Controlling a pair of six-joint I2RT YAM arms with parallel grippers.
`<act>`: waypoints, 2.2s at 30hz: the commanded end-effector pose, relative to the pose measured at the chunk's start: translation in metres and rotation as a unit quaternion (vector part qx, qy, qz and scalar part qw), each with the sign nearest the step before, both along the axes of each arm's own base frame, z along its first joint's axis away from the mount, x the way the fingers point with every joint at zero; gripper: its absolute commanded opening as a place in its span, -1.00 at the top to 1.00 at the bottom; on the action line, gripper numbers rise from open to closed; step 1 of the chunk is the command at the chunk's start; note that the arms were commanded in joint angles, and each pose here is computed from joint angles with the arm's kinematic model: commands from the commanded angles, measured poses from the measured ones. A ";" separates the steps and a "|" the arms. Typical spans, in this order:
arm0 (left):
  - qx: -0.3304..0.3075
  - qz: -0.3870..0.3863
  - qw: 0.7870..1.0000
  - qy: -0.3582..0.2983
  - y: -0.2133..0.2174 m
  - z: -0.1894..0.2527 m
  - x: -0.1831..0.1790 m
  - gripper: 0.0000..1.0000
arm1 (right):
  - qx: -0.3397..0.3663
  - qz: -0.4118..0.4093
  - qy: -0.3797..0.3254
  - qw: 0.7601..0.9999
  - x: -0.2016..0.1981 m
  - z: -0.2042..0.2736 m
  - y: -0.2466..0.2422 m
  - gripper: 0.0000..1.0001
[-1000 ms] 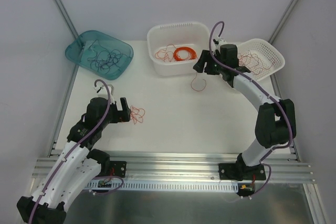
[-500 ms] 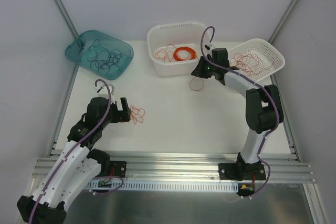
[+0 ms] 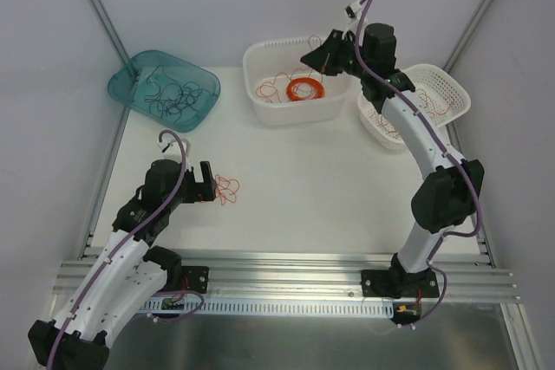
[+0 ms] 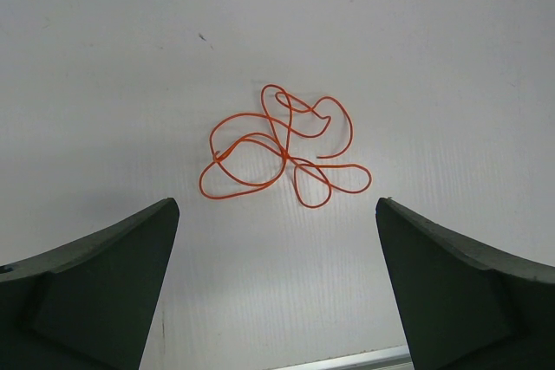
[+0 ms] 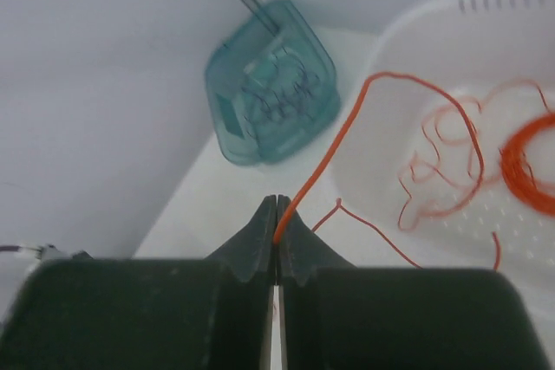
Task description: Untangle the cables
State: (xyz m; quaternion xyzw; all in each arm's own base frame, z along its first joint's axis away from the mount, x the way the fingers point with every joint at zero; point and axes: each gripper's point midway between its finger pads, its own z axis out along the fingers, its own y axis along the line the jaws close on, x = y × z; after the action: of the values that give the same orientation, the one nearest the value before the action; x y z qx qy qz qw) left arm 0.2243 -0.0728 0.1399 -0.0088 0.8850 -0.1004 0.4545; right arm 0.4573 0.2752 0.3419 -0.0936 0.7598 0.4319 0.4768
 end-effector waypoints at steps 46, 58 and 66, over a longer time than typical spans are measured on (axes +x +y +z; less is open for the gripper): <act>-0.100 0.056 0.978 0.175 -0.050 -0.038 0.030 -0.47 | -0.183 0.012 0.098 0.978 -0.135 -0.126 -0.031 -0.93; -0.109 0.117 0.959 0.235 -0.062 -0.068 0.031 -0.11 | -0.190 0.031 0.109 0.975 -0.160 -0.146 -0.025 -0.94; -0.090 0.071 0.963 0.242 -0.087 -0.066 0.037 0.86 | -0.201 0.035 0.105 0.973 -0.165 -0.153 -0.024 -0.94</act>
State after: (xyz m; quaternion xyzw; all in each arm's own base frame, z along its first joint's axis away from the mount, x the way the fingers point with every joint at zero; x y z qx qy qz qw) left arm 0.2485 -0.1438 0.0557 -0.1576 0.9572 -0.1254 0.2076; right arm 0.2889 0.2511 0.1749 -0.1591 0.8870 0.2941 0.3185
